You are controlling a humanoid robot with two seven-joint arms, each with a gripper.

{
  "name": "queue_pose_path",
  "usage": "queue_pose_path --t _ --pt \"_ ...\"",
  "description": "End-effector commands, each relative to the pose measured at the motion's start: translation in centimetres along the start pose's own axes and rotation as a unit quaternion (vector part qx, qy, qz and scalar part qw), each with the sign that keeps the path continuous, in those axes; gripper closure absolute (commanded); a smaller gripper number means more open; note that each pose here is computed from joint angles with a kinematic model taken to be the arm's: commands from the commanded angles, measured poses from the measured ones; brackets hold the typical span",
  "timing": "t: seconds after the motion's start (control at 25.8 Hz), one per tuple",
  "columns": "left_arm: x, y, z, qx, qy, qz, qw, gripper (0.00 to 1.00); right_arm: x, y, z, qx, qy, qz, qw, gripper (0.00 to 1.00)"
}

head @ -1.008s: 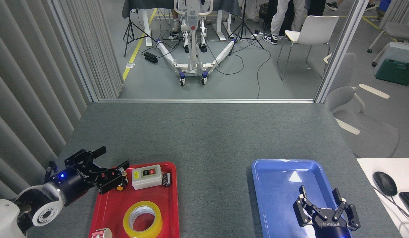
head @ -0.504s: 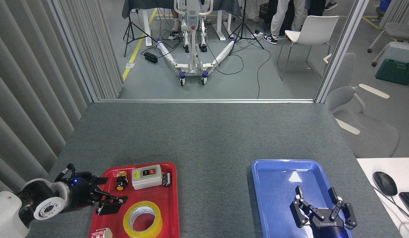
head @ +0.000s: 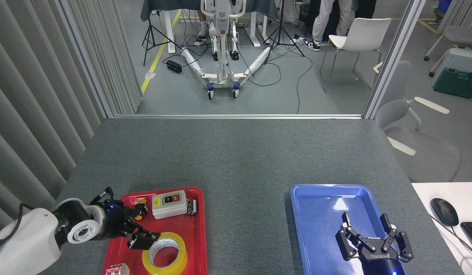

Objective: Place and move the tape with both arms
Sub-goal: 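Move the left gripper over the yellow tape roll in the red tray, then lower the left gripper and grasp the yellow tape roll's rim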

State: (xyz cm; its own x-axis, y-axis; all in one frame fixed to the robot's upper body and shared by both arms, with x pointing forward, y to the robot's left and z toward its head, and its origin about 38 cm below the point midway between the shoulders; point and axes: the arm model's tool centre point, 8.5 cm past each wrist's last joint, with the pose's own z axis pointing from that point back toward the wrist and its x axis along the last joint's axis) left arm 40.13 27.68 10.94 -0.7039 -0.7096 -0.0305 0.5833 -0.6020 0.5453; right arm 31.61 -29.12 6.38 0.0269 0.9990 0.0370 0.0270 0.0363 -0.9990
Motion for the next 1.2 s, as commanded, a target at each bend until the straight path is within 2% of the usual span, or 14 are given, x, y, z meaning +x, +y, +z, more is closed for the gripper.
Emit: queue_pose_path --t 0.0,0.16,0.27,0.58,0.89,1.01,1.16 --pt "0.4 -0.3 -1.6 -0.047 -0.007 0.002 0.999 0.01 -0.2 -0.1 0.0 -0.001 -0.001 0.004 1.000 0.00" --pt "0.6 -0.6 -2.7 -0.112 -0.010 -0.001 0.994 0.01 -0.1 -0.1 0.0 0.000 -0.001 0.004 1.000 0.00" --pt "0.8 -0.2 -3.1 -0.115 -0.013 0.001 0.993 0.01 -0.1 -0.1 0.0 0.000 -0.002 0.004 1.000 0.00" --pt "0.0 -0.9 -4.6 -0.145 -0.010 0.028 0.989 0.01 -0.3 -0.2 0.0 -0.001 -0.003 0.007 1.000 0.00" --pt "0.3 -0.5 -5.7 -0.149 -0.014 0.037 0.988 0.02 -0.3 -0.2 0.0 -0.001 -0.003 0.007 1.000 0.00" --pt "-0.2 -1.0 -5.7 -0.164 -0.007 0.049 0.985 0.09 -0.3 -0.2 -0.1 -0.002 -0.003 0.007 1.000 0.00" --pt "-0.3 -1.8 -5.5 -0.212 0.002 0.064 0.975 0.22 -0.3 -0.3 -0.1 -0.002 -0.003 0.007 1.000 0.00"
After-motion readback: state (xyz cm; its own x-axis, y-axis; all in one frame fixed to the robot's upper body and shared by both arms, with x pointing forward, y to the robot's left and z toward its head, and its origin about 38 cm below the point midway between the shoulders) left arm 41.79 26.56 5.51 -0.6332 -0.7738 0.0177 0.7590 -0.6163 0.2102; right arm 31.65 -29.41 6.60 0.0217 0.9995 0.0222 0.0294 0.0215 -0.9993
